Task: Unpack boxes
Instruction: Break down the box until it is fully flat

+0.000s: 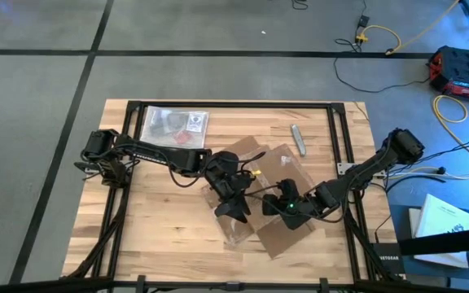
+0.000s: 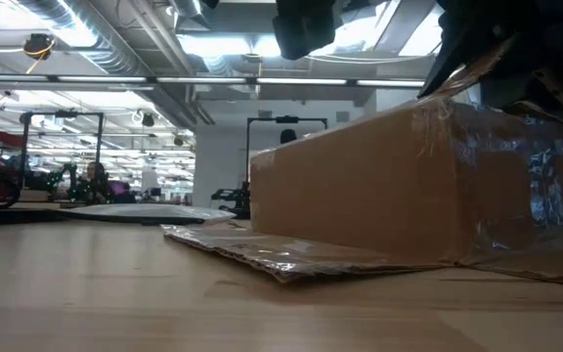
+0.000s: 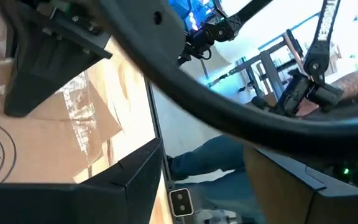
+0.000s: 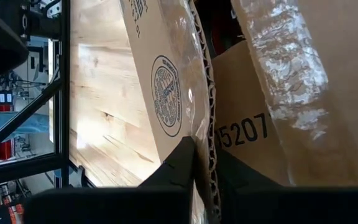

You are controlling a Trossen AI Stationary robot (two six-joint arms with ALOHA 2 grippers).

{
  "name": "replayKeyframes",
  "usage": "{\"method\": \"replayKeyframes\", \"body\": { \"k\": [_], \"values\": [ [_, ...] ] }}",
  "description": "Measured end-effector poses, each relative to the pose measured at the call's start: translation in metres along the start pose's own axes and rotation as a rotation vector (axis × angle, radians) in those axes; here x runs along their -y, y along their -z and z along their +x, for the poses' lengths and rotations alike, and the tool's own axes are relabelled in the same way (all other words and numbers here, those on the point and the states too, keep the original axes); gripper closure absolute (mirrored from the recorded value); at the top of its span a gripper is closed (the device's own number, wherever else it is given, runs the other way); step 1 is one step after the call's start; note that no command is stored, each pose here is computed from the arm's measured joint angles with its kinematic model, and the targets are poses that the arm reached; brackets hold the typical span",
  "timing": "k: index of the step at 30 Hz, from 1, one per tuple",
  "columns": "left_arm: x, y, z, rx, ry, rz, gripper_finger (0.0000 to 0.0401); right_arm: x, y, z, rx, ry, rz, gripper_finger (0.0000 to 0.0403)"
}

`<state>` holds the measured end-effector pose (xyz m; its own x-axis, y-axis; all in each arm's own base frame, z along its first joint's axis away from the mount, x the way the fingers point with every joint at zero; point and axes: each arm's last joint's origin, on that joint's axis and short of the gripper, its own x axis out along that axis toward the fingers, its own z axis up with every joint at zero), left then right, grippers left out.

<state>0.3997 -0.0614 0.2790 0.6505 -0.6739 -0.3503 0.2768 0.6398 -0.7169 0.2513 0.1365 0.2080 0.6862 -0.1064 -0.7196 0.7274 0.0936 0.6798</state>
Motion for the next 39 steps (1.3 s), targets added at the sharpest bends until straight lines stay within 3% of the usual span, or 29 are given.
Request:
{"method": "replayKeyframes", "body": {
  "k": [7, 15, 17, 20, 25, 30, 34, 39],
  "values": [
    [0.0, 0.001, 0.0, -0.004, -0.007, -0.053, 0.019, 0.002, 0.0, 0.001, 0.0, 0.011, -0.012, 0.0338],
    [0.003, 0.003, 0.003, -0.012, -0.003, -0.078, 0.019, -0.002, 0.001, 0.001, 0.001, -0.024, -0.191, 0.024],
    [0.0, 0.002, 0.002, 0.021, -0.065, -0.09, 0.019, -0.004, 0.001, 0.0, 0.003, -0.042, -0.216, 0.0212],
    [0.004, 0.002, 0.002, 0.069, -0.133, -0.015, 0.019, -0.008, 0.001, -0.001, 0.011, -0.082, -0.219, 0.0166],
    [0.026, 0.003, -0.002, 0.102, -0.135, 0.14, 0.019, -0.014, 0.0, -0.006, 0.029, -0.137, -0.256, 0.0084],
    [0.038, 0.005, -0.004, 0.163, -0.263, 0.275, 0.019, -0.018, -0.005, -0.015, 0.062, -0.173, -0.257, 0.002],
    [0.043, 0.005, -0.012, 0.243, -0.468, 0.34, 0.019, -0.021, -0.011, -0.024, 0.09, -0.201, -0.257, 0.0006],
    [0.044, -0.004, -0.023, 0.294, -0.567, 0.474, 0.019, -0.025, -0.024, -0.036, 0.157, -0.218, -0.273, 0.0018]
  ]
}}
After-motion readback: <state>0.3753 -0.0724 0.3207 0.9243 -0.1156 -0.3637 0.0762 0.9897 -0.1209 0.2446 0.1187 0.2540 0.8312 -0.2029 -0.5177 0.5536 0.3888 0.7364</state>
